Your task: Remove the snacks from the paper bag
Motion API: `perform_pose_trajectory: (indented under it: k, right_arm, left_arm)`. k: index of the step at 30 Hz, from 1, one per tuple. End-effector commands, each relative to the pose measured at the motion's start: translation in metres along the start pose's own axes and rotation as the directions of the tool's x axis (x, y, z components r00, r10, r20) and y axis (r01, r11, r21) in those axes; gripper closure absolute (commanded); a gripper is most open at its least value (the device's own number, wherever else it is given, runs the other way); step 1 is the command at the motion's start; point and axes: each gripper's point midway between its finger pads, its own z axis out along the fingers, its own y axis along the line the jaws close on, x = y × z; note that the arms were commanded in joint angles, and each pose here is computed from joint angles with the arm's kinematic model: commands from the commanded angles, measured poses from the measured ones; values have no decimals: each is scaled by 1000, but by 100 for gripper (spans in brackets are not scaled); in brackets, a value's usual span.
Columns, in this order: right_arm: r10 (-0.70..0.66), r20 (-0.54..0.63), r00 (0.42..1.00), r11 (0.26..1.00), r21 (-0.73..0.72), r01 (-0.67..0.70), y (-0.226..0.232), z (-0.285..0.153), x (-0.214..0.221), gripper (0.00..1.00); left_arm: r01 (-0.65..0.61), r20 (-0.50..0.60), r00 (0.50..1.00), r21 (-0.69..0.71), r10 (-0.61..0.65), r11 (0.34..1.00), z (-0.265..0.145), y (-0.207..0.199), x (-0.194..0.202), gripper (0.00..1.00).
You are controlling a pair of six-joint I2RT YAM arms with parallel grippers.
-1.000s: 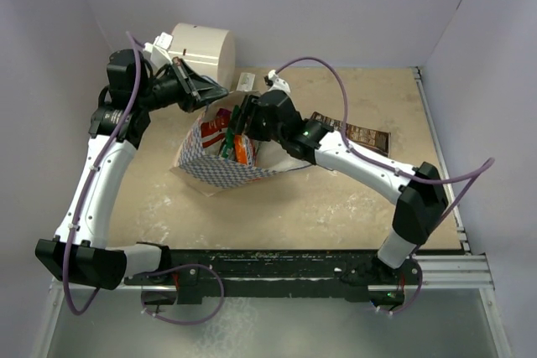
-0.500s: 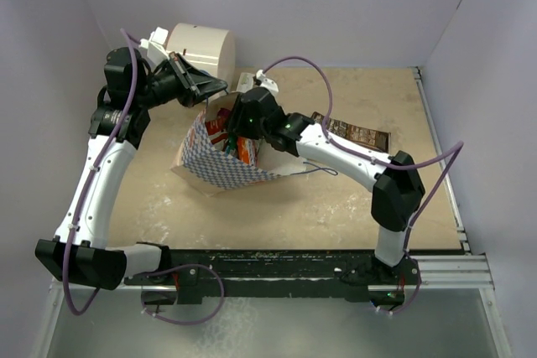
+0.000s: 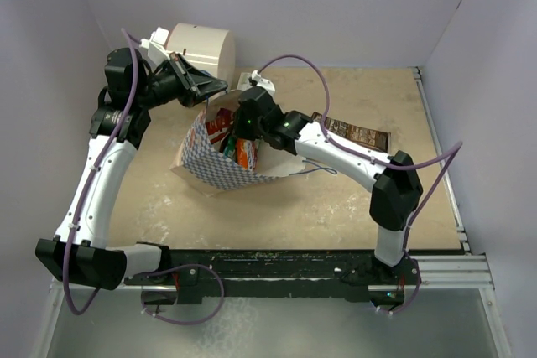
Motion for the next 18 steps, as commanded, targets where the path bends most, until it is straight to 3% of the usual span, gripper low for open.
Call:
perform_pose_trajectory:
  k: [1, 4, 12, 18]
  right_arm:
    - [-6, 139, 990, 963, -267, 43, 70, -70, -61, 100]
    - [21, 144, 989, 951, -308, 25, 72, -89, -74, 100]
    - [155, -3, 988, 855, -501, -135, 78, -136, -97, 100]
    - [113, 12, 994, 813, -576, -85, 80, -201, -120, 100]
  left_arm:
    - [-98, 7, 995, 88, 98, 991, -11, -29, 3, 100]
    - [-103, 17, 995, 84, 102, 991, -12, -29, 3, 100]
    - [-99, 59, 994, 54, 96, 994, -18, -26, 1, 100]
    - [-83, 84, 993, 11, 82, 997, -19, -18, -2, 100]
